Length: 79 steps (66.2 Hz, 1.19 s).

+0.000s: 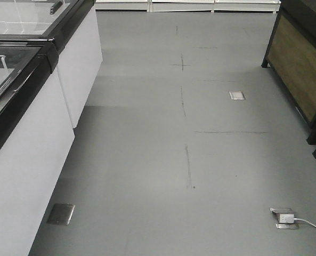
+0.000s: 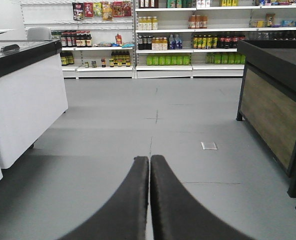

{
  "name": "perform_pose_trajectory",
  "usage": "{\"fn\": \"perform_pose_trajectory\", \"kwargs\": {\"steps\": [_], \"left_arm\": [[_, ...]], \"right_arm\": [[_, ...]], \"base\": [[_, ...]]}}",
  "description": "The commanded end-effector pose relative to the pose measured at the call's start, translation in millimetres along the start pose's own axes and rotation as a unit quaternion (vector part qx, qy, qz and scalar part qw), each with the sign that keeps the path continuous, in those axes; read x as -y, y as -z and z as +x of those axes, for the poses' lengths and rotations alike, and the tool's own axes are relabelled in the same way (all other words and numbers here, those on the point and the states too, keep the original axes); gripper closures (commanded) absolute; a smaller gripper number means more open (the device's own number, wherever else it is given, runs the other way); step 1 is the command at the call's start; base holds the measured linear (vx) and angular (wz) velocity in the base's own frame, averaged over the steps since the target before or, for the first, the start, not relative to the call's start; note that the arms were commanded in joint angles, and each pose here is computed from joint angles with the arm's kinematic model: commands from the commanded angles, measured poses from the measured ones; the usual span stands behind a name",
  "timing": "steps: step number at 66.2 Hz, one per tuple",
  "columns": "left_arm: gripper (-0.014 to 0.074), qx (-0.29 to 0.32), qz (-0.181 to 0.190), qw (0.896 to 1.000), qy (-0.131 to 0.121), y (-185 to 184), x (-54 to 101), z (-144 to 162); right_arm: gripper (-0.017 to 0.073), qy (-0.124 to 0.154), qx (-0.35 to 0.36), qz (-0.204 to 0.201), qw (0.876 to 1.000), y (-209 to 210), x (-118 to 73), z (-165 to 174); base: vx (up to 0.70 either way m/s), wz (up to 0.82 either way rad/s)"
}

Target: Left arm holds basket, right arm returns cookies

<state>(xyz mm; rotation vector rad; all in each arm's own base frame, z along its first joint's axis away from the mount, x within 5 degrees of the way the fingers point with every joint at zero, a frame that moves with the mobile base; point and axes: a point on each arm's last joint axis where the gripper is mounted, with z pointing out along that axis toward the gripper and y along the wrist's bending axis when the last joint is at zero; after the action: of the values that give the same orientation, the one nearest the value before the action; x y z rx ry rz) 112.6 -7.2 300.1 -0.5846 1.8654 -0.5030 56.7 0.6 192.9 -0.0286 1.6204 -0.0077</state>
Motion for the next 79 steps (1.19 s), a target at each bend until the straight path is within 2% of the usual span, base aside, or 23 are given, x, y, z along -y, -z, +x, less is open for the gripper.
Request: {"fn": "perform_pose_trajectory", "kwargs": {"steps": [1, 10, 15, 26, 39, 44, 50, 54, 58, 64, 71, 76, 79], "left_arm": [[0.0166, 0.043, 0.028, 0.998, 0.02, -3.2, 21.1, -28.9], [0.0186, 0.055, 0.0, 0.994, 0.098, -16.3, 26.7, -53.7], [0.0196, 0.067, -0.025, 0.989, 0.128, -20.8, 24.1, -66.5], [0.0197, 0.091, -0.085, 0.98, 0.157, -18.8, 19.8, -99.2], [0.0197, 0.099, -0.167, 0.97, 0.145, -8.6, 12.4, -138.1], [0.0197, 0.103, -0.191, 0.968, 0.127, -3.8, 9.5, -153.3], [0.0197, 0.103, -0.199, 0.967, 0.12, -2.2, 7.6, -168.8], [0.0197, 0.1, -0.203, 0.966, 0.126, -2.6, 3.5, -176.4], [0.0197, 0.083, -0.207, 0.965, 0.138, -7.0, -3.8, -181.5], [0.0197, 0.062, -0.211, 0.966, 0.134, -12.1, -16.3, -188.6], [0.0197, 0.062, -0.196, 0.969, 0.14, -17.7, -28.6, -201.4], [0.0197, 0.083, -0.187, 0.972, 0.114, -15.8, -33.3, -213.8], [0.0197, 0.094, -0.184, 0.973, 0.107, -14.4, -36.3, -219.4]], "right_arm": [[0.0568, 0.007, 0.044, 0.0, 0.999, 1.1, 0.0, -7.9], [0.0568, 0.007, 0.044, 0.0, 0.999, 1.1, 0.0, -7.9], [0.0568, 0.007, 0.044, 0.0, 0.999, 1.1, 0.0, -7.9], [0.0568, 0.007, 0.044, 0.0, 0.999, 1.1, 0.0, -7.9], [0.0568, 0.007, 0.044, 0.0, 0.999, 1.1, 0.0, -7.9], [0.0568, 0.007, 0.044, 0.0, 0.999, 1.1, 0.0, -7.9], [0.0568, 0.007, 0.044, 0.0, 0.999, 1.1, 0.0, -7.9], [0.0568, 0.007, 0.044, 0.0, 0.999, 1.1, 0.0, -7.9], [0.0568, 0.007, 0.044, 0.0, 0.999, 1.1, 0.0, -7.9], [0.0568, 0.007, 0.044, 0.0, 0.999, 1.1, 0.0, -7.9], [0.0568, 0.007, 0.044, 0.0, 0.999, 1.1, 0.0, -7.9], [0.0568, 0.007, 0.044, 0.0, 0.999, 1.1, 0.0, -7.9], [0.0568, 0.007, 0.044, 0.0, 0.999, 1.1, 0.0, -7.9]], "base": [[0.0, 0.0], [0.0, 0.0], [0.0, 0.0], [0.0, 0.0], [0.0, 0.0], [0.0, 0.0], [0.0, 0.0], [0.0, 0.0], [0.0, 0.0], [0.0, 0.0], [0.0, 0.0], [0.0, 0.0], [0.0, 0.0]]}}
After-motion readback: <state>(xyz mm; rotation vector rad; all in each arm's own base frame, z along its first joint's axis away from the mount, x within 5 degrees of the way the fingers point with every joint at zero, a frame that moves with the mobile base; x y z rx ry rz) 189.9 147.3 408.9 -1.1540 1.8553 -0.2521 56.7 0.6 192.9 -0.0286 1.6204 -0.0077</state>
